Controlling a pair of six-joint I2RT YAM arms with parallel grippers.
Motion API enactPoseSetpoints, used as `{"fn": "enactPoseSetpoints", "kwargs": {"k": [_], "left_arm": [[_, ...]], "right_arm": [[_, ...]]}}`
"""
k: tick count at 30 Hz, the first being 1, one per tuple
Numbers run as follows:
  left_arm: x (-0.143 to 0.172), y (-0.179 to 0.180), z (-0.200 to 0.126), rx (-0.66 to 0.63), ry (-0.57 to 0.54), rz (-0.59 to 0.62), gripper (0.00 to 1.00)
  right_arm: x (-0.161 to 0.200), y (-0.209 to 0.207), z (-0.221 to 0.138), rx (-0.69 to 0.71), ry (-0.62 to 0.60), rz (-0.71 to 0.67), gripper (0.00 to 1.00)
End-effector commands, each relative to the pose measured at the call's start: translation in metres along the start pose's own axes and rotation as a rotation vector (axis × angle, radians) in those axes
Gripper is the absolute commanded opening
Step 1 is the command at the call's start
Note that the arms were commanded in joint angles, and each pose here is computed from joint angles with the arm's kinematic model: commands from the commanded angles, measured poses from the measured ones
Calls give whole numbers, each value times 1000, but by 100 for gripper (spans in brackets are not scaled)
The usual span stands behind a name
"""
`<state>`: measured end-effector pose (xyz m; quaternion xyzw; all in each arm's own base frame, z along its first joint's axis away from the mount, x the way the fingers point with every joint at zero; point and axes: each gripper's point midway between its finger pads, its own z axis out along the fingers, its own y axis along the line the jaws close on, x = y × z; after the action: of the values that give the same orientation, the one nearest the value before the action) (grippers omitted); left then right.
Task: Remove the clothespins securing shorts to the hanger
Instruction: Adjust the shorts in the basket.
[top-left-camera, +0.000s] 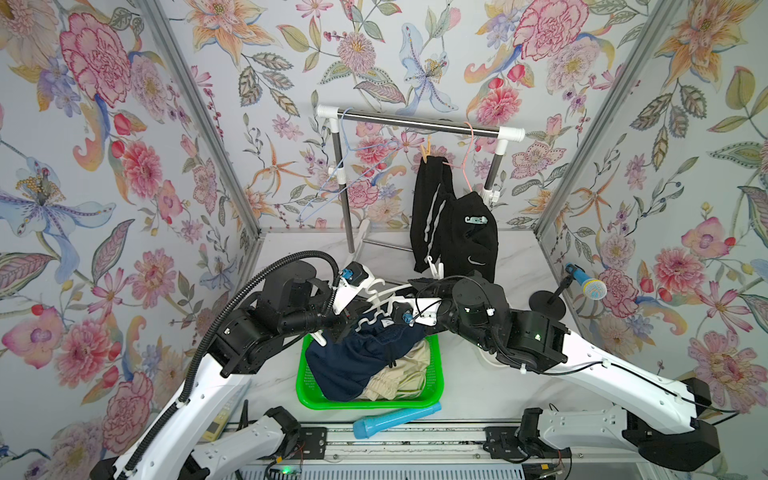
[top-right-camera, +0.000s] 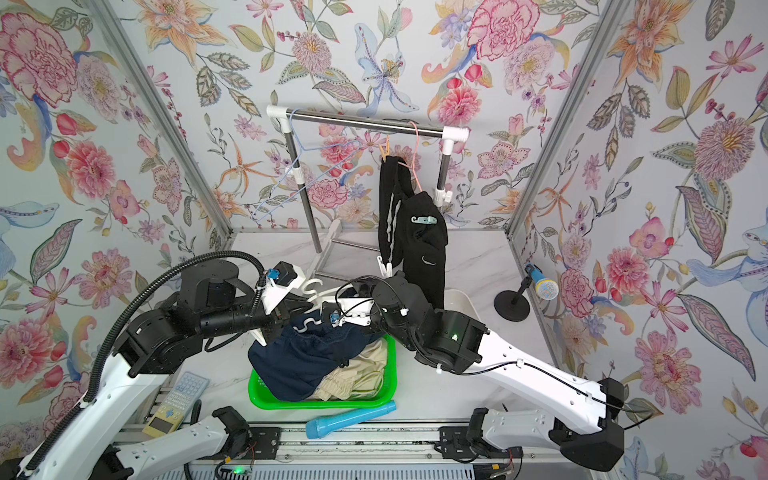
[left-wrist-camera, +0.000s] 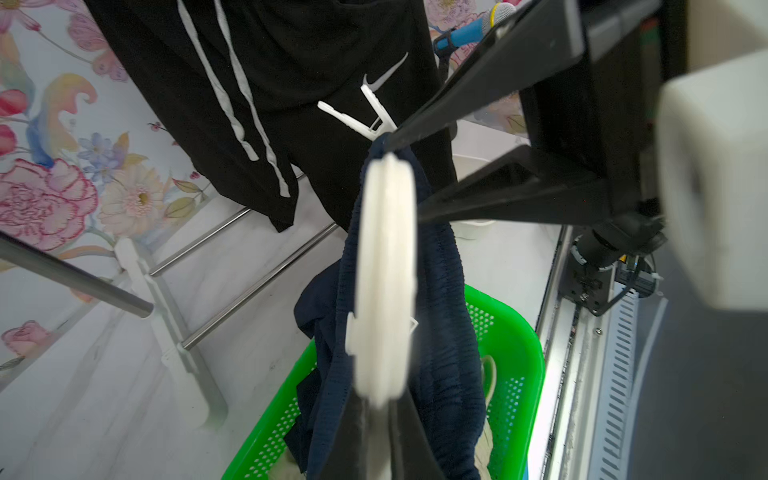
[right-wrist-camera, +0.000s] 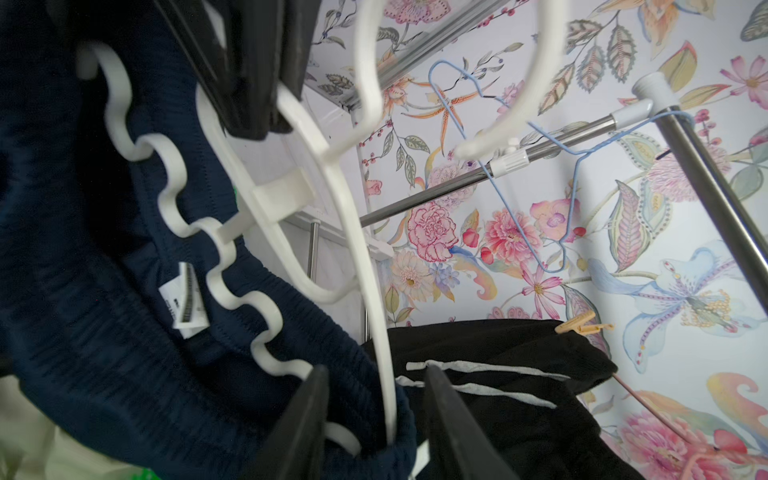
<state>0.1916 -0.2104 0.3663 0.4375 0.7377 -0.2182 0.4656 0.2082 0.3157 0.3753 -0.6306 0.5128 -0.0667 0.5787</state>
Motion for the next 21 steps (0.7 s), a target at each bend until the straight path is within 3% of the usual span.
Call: {"fn": "enactPoseSetpoints", "kwargs": {"k": [1,9,11,15,21], "left_arm": [[-34,19,-31,-158,-145,96,0],[-68,49,-85,-397,-234,174,0],[-78,56,-100,-458,-252,195,0],[-107,52,-138,-492,-352,241,0],[-120,41,-160,-483,-425,292,0]], "right_arm": [[-24,-29,-25,64,-109,126,69],[-56,-78,-91,133,-328,465,99],[-52,-98,-104,189,-334,581,99],[-23,-131,-129,357,-282,802,99],[58,-146,-177,670,-147,1127,99]]}}
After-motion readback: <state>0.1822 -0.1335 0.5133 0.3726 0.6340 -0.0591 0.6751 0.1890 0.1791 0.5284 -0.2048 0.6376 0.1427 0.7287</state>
